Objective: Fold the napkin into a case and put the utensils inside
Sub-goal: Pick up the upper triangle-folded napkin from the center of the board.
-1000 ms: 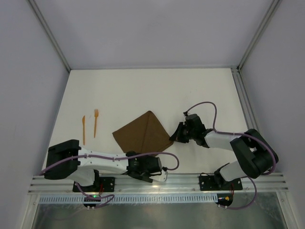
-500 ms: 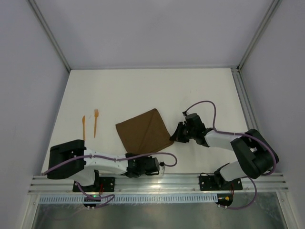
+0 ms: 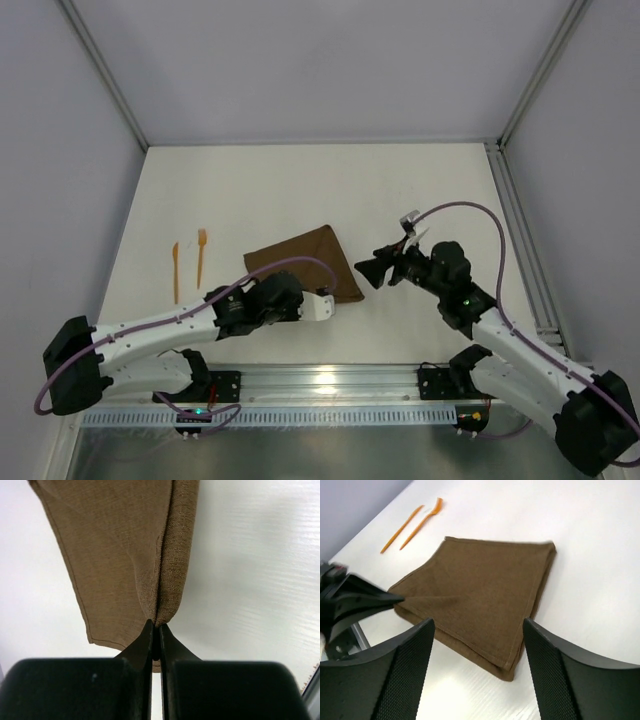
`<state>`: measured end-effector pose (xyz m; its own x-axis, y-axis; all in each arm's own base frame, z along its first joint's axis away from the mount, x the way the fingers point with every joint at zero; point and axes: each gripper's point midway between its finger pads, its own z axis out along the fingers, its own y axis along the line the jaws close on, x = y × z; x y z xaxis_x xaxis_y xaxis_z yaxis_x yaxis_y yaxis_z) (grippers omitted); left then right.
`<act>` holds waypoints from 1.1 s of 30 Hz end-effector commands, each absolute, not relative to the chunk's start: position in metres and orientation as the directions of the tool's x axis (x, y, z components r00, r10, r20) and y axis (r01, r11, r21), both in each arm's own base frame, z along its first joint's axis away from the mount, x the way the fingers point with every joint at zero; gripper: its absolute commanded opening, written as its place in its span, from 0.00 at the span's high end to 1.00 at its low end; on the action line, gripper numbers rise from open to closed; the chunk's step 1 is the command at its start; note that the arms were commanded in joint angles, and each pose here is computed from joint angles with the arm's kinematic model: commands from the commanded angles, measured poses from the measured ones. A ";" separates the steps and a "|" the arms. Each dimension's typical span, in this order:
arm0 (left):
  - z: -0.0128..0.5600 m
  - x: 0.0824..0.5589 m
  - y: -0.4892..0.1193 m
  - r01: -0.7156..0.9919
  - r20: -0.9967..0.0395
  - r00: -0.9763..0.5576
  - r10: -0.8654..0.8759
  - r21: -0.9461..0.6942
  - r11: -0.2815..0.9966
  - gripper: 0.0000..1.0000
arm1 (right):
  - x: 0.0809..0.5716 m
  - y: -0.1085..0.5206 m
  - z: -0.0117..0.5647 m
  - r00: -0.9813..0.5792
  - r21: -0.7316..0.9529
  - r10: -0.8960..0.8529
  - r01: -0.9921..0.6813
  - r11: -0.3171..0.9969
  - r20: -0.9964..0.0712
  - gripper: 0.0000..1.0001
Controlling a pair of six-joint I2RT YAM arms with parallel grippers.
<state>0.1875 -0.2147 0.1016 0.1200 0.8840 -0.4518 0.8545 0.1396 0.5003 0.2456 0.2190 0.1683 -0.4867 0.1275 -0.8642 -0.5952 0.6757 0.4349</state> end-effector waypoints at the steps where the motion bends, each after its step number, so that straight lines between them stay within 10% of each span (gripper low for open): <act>1: 0.096 0.180 -0.215 0.887 -0.452 0.146 0.880 0.453 0.086 1.00 | 0.221 0.228 0.201 -0.009 -0.003 -0.018 -0.824 0.566 -1.000 0.24; 4: 0.100 0.187 -0.212 0.878 -0.459 0.136 0.878 0.466 0.108 1.00 | 0.195 0.238 0.178 0.329 -0.376 -0.182 -0.823 0.425 -0.926 0.22; 11: 0.110 0.188 -0.209 0.871 -0.484 0.138 0.864 0.474 0.126 1.00 | 0.189 0.251 0.083 0.529 -0.722 -0.604 -0.683 0.114 -0.596 0.21; 24: 0.111 0.188 -0.207 0.871 -0.483 0.130 0.866 0.473 0.133 1.00 | 0.216 0.267 0.036 0.553 -0.757 -0.728 -0.649 -0.071 -0.406 0.20; 28: 0.120 0.191 -0.206 0.867 -0.495 0.118 0.861 0.475 0.154 1.00 | 0.218 0.258 0.032 0.528 -0.753 -0.762 -0.653 -0.081 -0.376 0.55; 33: 0.130 0.192 -0.202 0.868 -0.516 0.095 0.851 0.462 0.183 1.00 | 0.209 0.245 0.032 0.500 -0.726 -0.776 -0.683 -0.080 -0.384 0.73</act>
<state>0.1892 -0.1975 0.1065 0.0923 0.8800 -0.4659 0.8760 0.1507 0.4582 0.2120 0.2513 0.0273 0.5136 -0.7655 -0.3876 -0.6771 -0.0840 -0.7311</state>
